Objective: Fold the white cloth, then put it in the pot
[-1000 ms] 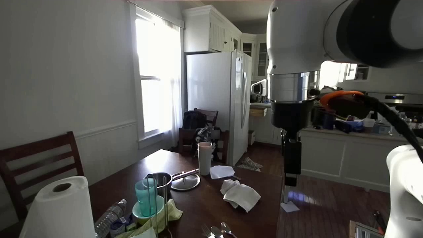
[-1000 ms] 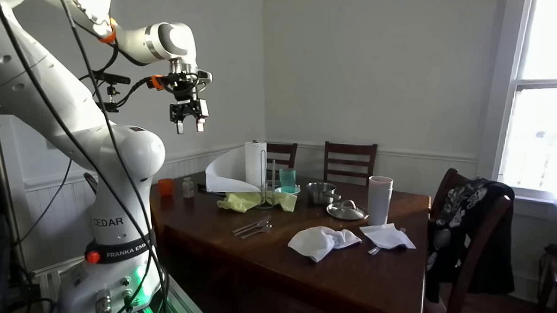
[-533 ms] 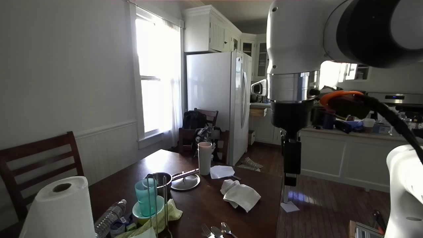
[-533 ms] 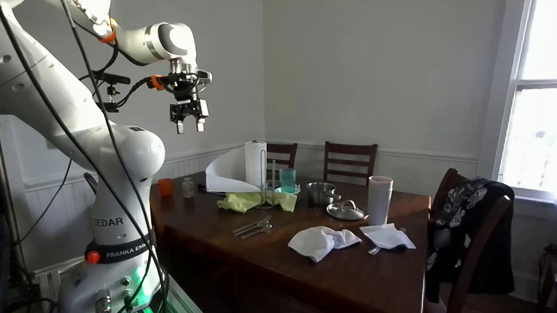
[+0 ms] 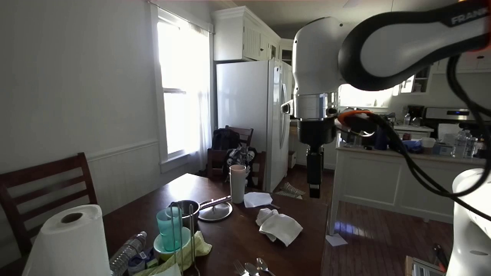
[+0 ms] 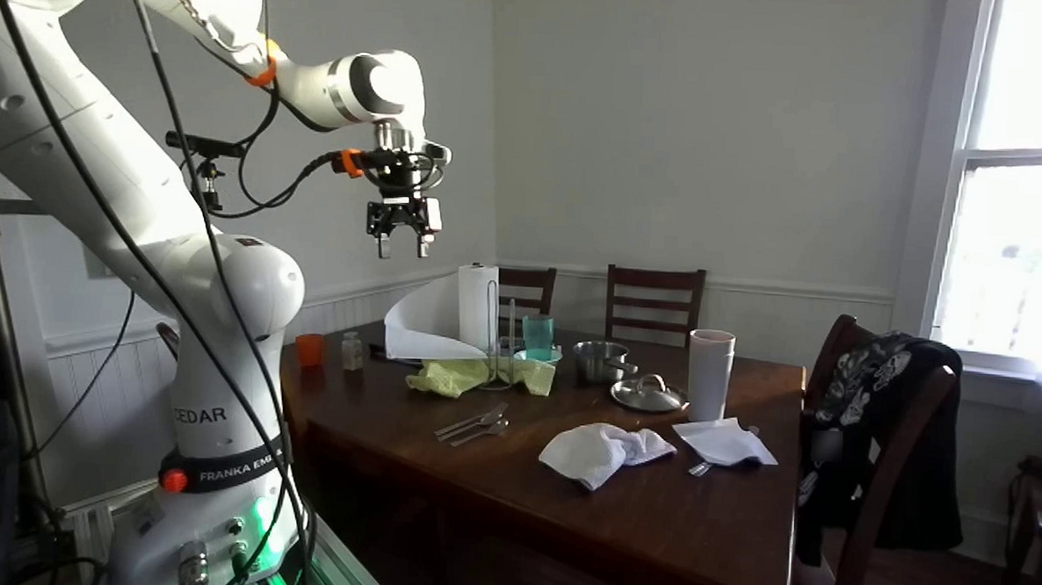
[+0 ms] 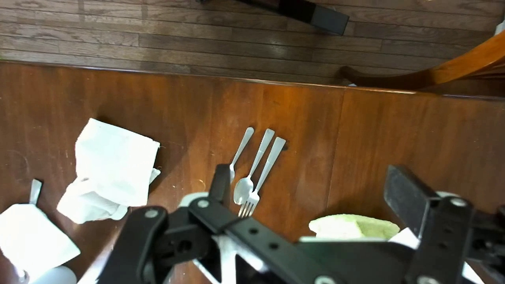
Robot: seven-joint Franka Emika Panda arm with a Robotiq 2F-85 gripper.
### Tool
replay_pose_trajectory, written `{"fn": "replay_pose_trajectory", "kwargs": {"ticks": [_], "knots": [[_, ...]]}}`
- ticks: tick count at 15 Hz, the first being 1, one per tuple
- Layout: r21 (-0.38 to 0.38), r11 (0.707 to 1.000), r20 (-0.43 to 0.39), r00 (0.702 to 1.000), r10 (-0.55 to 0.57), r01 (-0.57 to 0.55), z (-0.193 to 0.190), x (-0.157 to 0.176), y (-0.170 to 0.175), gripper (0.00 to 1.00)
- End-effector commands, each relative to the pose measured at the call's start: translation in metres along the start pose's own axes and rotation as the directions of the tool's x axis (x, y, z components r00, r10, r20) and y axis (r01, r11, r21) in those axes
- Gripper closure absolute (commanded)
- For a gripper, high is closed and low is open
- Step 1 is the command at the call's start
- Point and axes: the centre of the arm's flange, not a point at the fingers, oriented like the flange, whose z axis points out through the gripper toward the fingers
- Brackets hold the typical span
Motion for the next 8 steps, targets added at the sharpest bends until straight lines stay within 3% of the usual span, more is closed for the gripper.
{"fn": "replay_pose_trajectory", "kwargs": {"ticks": [1, 8], "knots": [[0.008, 0.994, 0.036, 0.994, -0.105, 0.105, 0.034, 0.026, 0.058, 0.0], [-0.097, 0.957, 0.092, 0.96, -0.264, 0.272, 0.121, 0.057, 0.146, 0.0]]}}
